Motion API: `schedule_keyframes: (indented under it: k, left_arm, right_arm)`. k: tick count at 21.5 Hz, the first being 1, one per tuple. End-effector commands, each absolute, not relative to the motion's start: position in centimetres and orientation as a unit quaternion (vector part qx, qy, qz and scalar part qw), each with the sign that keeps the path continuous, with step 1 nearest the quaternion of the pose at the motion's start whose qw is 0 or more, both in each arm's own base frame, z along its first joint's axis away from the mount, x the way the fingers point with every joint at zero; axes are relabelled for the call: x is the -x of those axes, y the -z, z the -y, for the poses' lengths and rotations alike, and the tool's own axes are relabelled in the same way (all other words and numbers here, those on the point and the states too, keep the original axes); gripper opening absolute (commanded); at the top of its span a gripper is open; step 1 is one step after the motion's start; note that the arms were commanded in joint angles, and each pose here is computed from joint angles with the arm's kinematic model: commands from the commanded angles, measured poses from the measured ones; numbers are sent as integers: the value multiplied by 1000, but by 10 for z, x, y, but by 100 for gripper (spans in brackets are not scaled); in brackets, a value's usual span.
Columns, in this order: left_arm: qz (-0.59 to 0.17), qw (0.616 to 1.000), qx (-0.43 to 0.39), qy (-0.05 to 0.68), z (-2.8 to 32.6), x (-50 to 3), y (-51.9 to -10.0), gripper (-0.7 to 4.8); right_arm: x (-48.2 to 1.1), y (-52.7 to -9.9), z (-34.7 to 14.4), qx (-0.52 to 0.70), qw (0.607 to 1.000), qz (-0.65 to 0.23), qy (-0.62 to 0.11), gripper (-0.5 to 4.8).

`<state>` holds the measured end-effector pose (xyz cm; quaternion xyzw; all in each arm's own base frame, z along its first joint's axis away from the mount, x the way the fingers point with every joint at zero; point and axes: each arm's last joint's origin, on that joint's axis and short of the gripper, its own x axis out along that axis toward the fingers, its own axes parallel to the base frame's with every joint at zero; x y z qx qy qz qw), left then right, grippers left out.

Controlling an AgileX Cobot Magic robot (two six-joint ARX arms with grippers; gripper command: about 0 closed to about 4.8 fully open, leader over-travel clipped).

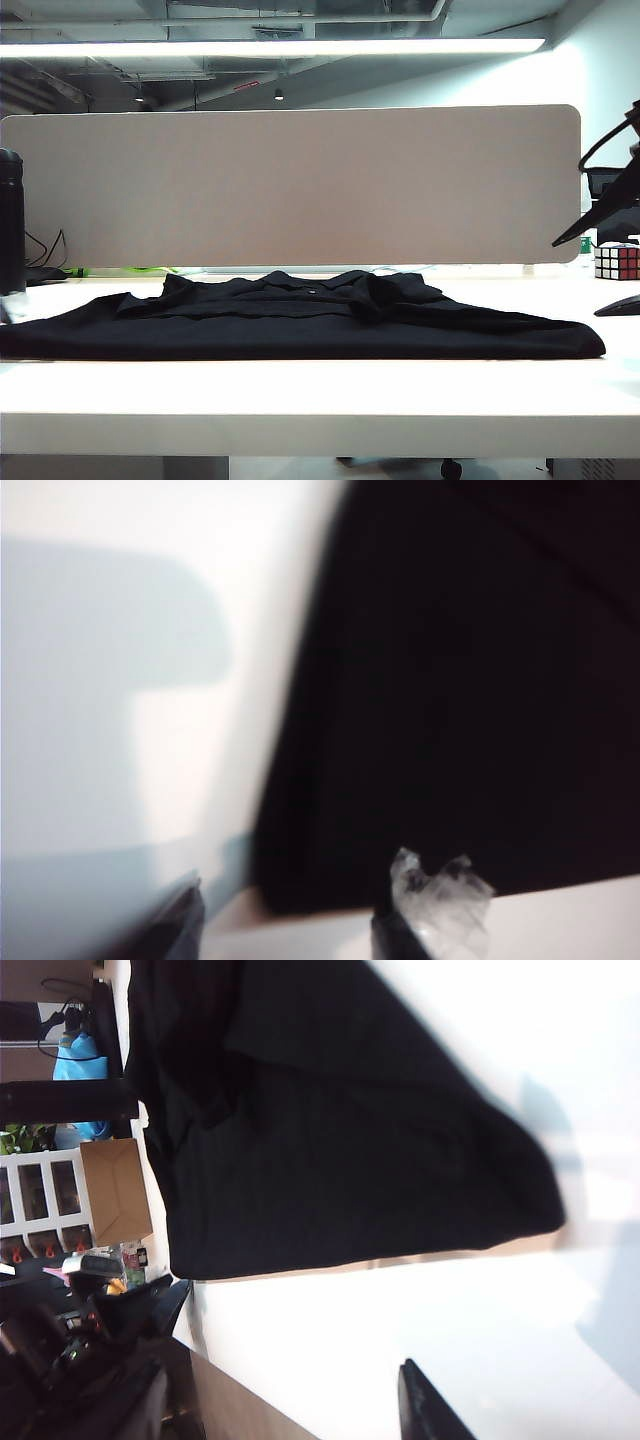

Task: Fold the bottom side of the T-shirt horizontally towards the center, about one-third of the way, then fold the sleeve back towards the center, creating a straight line along the edge of the T-shirt, and finally fold the bottom of the T-shirt up towards the top, creating a neat rectangle.

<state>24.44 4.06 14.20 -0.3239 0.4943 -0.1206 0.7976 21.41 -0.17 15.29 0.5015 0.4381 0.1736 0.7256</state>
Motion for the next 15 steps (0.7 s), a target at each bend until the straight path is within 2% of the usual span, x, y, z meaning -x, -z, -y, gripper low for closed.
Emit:
schedule_keyframes:
  k: [1,4,8,15]
  left_arm:
    - [-513,777,346,117,-40,-247,-127,215]
    - [-524,767,351,119,-40,-248,-119,215]
    - [-516,774,342,130,-40,-249,-119,215]
    - [-512,777,340,132,-40,-250,-119,215]
  right_arm:
    - [-215,-153,3,-498,737,-432,-150,315]
    - [-213,-150,4,-486,745,-439,-124,314]
    - [-212,-143,6,-464,761,-446,-74,304]
    - [-218,-131,6,-457,761,-457,-51,304]
